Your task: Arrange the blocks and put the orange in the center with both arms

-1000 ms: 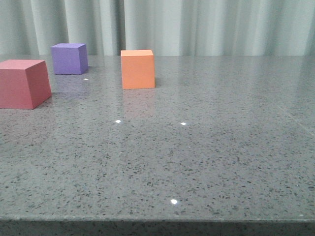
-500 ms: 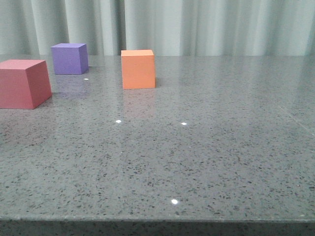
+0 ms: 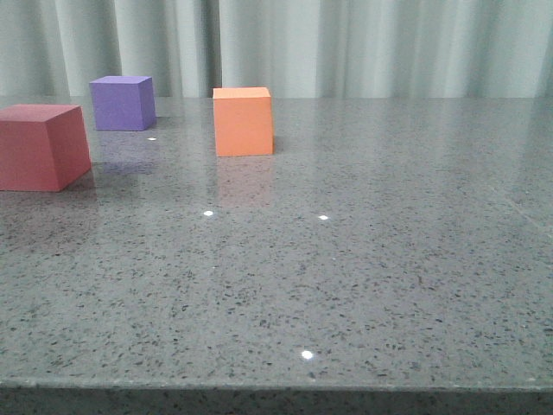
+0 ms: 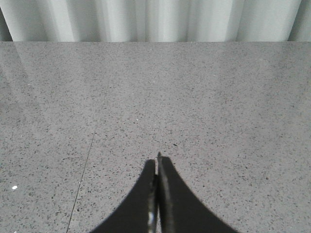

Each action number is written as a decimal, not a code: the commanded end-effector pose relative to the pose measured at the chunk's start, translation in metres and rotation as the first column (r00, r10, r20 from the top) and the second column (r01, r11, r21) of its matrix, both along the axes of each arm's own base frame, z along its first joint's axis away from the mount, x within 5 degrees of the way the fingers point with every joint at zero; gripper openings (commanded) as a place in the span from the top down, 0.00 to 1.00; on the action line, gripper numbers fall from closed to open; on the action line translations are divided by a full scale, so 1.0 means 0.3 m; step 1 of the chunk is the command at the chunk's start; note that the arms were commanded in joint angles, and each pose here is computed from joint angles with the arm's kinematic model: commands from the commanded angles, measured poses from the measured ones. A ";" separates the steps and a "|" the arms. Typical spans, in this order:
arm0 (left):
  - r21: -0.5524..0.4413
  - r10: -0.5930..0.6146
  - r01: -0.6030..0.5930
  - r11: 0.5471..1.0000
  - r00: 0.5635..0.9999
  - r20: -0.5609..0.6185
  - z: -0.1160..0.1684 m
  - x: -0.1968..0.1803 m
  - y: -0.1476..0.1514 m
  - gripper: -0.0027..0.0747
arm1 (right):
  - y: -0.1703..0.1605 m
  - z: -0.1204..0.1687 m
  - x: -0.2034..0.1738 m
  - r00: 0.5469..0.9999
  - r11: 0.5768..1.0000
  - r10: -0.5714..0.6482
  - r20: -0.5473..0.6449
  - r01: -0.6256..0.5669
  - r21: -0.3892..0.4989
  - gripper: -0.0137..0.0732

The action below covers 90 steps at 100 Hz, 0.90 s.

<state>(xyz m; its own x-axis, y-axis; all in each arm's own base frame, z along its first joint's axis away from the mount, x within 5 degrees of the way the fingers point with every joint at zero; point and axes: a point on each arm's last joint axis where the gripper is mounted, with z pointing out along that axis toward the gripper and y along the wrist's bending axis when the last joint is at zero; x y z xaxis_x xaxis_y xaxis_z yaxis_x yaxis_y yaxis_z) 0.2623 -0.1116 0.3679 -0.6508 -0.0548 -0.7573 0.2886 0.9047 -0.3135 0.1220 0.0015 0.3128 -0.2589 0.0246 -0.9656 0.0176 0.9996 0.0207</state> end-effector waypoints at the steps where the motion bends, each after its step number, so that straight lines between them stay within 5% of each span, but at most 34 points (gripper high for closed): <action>1: -0.076 -0.028 0.035 0.996 0.995 0.094 0.079 0.067 -0.090 0.14 | 0.003 0.055 0.002 0.994 1.000 0.019 0.107 -0.017 -0.019 0.97; 25: -0.093 -0.046 0.053 0.994 0.996 0.075 0.071 0.233 -0.281 0.14 | 0.003 0.055 0.002 0.994 1.000 0.019 0.107 -0.017 -0.019 0.97; 50: 0.068 0.057 -0.062 0.996 0.995 0.078 0.017 0.330 -0.417 0.14 | 0.003 0.055 0.002 0.994 1.000 0.019 0.107 -0.017 -0.019 0.97; 90: 0.138 0.083 -0.088 0.987 0.996 0.039 -0.093 0.396 -0.479 0.14 | 0.003 0.055 0.002 0.994 1.000 0.019 0.107 -0.017 -0.019 0.97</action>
<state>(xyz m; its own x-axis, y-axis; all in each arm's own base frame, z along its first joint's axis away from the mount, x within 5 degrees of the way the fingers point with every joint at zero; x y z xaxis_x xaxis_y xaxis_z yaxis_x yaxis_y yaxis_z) 0.3857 -0.2555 0.3057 -0.7012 0.0348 -0.7121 0.1883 0.9724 -0.1379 0.1221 0.0016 0.3130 -0.2568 0.0245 -0.9662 0.0168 0.9996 0.0209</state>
